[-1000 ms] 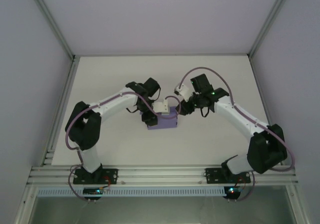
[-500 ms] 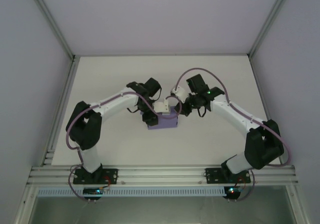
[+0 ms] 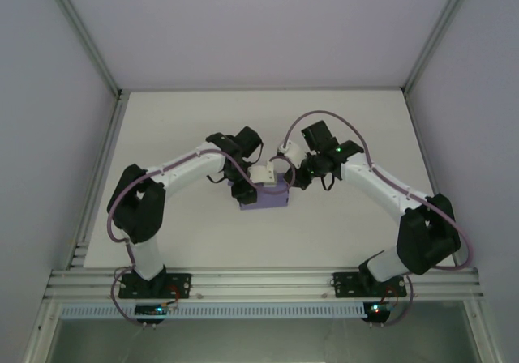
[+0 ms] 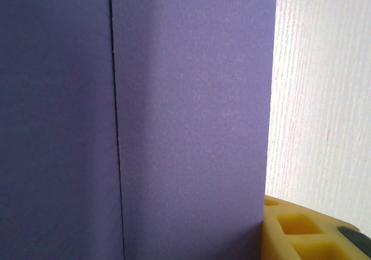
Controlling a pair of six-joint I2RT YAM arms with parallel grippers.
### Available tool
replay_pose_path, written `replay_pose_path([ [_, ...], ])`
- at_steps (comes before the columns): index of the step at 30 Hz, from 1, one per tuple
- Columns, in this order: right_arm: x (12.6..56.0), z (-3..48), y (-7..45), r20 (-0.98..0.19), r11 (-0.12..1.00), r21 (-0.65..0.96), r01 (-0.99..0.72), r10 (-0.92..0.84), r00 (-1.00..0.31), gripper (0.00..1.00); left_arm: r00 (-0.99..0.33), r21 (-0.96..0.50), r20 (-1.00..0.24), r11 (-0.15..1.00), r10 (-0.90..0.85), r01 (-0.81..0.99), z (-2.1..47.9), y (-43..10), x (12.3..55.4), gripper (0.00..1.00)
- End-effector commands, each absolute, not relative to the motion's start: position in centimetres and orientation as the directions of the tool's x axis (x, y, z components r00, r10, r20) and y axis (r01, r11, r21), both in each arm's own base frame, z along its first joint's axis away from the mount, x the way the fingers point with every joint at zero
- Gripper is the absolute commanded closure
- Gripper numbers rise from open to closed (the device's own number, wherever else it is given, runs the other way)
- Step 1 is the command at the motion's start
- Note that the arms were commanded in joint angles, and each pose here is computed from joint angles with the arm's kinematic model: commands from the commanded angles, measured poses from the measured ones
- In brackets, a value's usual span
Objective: Assemble paper box
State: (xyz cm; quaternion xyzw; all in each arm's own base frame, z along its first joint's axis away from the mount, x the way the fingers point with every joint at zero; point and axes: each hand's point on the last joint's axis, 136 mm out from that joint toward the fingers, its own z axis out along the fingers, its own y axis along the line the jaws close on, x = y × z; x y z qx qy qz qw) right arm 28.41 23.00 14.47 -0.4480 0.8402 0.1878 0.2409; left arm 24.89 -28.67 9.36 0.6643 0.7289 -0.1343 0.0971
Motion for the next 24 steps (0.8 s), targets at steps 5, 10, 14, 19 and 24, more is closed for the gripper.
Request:
replay_pose_path([
  [5,27.6,15.2,22.7,-0.556,0.544,0.111,-0.832,-0.66,-0.506,0.94,-0.101,-0.074,-0.288,0.083,0.952,0.994,8.5,-28.6,25.0,0.73],
  [10,28.7,15.8,22.7,-0.566,0.609,0.084,-0.789,-0.623,-0.541,1.0,-0.109,-0.067,-0.292,0.093,0.95,0.993,8.7,-28.8,25.1,0.73],
  [14,29.8,16.0,22.8,-0.605,0.785,0.081,-0.614,-0.451,-0.656,1.0,-0.113,-0.046,-0.298,0.104,0.948,0.993,8.7,-29.1,25.2,0.73],
  [19,29.7,16.0,23.6,-0.731,0.887,0.039,-0.461,-0.289,-0.618,1.0,-0.108,-0.04,-0.302,0.101,0.947,0.994,8.7,-29.4,25.2,0.73],
  [24,30.8,15.3,21.9,-0.795,0.939,0.007,-0.344,-0.203,-0.571,1.0,-0.105,-0.044,-0.299,0.096,0.948,0.994,8.9,-29.5,25.0,0.73],
])
